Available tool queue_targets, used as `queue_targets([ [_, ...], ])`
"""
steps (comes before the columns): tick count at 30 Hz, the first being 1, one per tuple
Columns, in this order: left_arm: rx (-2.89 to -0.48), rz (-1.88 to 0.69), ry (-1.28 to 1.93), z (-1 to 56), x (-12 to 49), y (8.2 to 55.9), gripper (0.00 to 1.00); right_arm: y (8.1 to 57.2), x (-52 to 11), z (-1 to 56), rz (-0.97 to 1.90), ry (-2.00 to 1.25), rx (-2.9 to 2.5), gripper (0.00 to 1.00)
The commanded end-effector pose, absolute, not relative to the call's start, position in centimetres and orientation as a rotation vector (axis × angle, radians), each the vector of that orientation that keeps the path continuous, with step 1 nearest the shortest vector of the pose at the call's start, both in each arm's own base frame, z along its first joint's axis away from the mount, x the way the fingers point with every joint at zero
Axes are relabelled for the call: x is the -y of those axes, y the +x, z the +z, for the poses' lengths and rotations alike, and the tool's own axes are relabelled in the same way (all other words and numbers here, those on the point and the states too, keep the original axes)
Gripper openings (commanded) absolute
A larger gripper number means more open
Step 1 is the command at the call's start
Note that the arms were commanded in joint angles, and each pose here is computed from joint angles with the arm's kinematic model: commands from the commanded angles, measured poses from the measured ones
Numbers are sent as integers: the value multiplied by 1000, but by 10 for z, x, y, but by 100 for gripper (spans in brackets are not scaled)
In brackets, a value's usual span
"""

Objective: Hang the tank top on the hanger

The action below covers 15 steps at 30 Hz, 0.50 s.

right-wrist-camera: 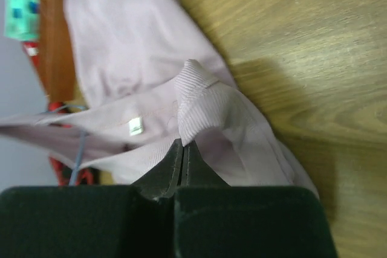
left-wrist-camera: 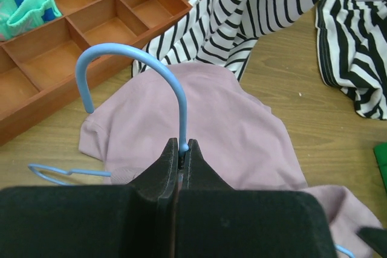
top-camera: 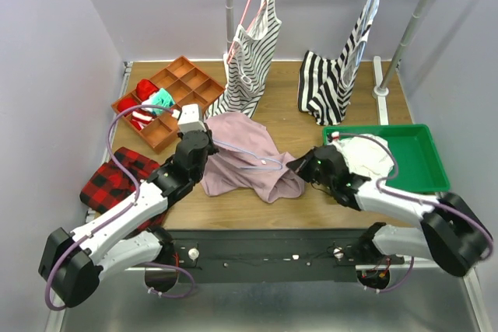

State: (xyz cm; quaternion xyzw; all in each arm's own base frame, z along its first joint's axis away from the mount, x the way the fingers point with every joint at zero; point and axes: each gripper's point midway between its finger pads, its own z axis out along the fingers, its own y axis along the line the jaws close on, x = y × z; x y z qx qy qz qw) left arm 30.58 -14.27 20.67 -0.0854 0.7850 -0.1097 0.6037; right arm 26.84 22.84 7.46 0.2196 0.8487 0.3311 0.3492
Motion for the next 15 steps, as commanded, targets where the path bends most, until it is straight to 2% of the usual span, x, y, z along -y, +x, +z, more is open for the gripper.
queue_targets([
  [1, -1792, -173, -303, 214, 131, 317, 0, 259, -212, 105, 908, 512, -2051, 1],
  [15, -1840, -92, -306, 209, 138, 334, 0, 232, -210, 119, 1002, 339, -2006, 1],
])
